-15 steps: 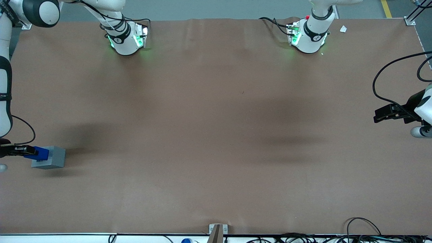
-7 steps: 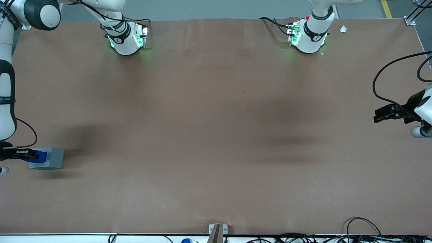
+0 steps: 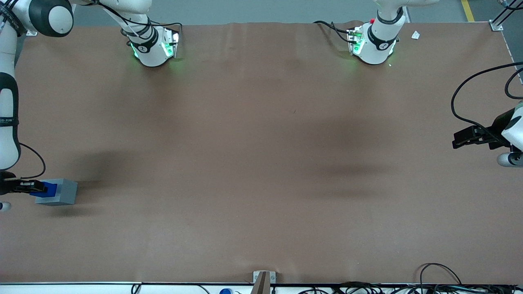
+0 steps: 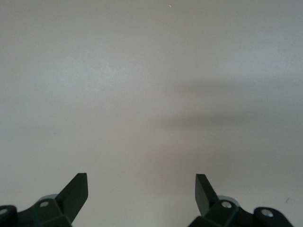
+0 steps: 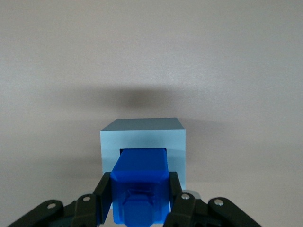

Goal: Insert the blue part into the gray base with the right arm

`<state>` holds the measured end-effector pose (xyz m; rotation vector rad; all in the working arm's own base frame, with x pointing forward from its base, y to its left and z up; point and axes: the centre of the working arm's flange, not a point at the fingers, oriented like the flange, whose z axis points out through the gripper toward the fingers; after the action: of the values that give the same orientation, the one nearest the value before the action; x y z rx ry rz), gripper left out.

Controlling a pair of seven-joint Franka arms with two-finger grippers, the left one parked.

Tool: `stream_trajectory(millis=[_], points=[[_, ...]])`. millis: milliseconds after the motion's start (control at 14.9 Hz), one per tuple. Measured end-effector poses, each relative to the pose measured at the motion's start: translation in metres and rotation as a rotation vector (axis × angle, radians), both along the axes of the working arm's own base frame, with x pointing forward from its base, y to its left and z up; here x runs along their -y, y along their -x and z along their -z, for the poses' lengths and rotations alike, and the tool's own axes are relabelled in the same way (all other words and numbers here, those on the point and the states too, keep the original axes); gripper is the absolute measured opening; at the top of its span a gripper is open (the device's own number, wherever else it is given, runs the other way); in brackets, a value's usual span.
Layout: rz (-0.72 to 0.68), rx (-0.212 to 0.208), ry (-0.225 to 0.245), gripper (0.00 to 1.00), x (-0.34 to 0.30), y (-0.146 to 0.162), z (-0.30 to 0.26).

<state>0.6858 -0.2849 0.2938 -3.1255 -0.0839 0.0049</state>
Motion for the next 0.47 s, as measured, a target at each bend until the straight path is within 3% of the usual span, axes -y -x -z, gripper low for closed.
stream_trajectory(millis=[269,336,470], points=[[-0.010,0.025,0.005,0.84,-0.005,-0.007,-0.010],[-0.014,0.042,0.011,0.97,-0.006,-0.010,-0.021],[-0.033,0.084,0.021,1.00,-0.018,-0.017,-0.053]])
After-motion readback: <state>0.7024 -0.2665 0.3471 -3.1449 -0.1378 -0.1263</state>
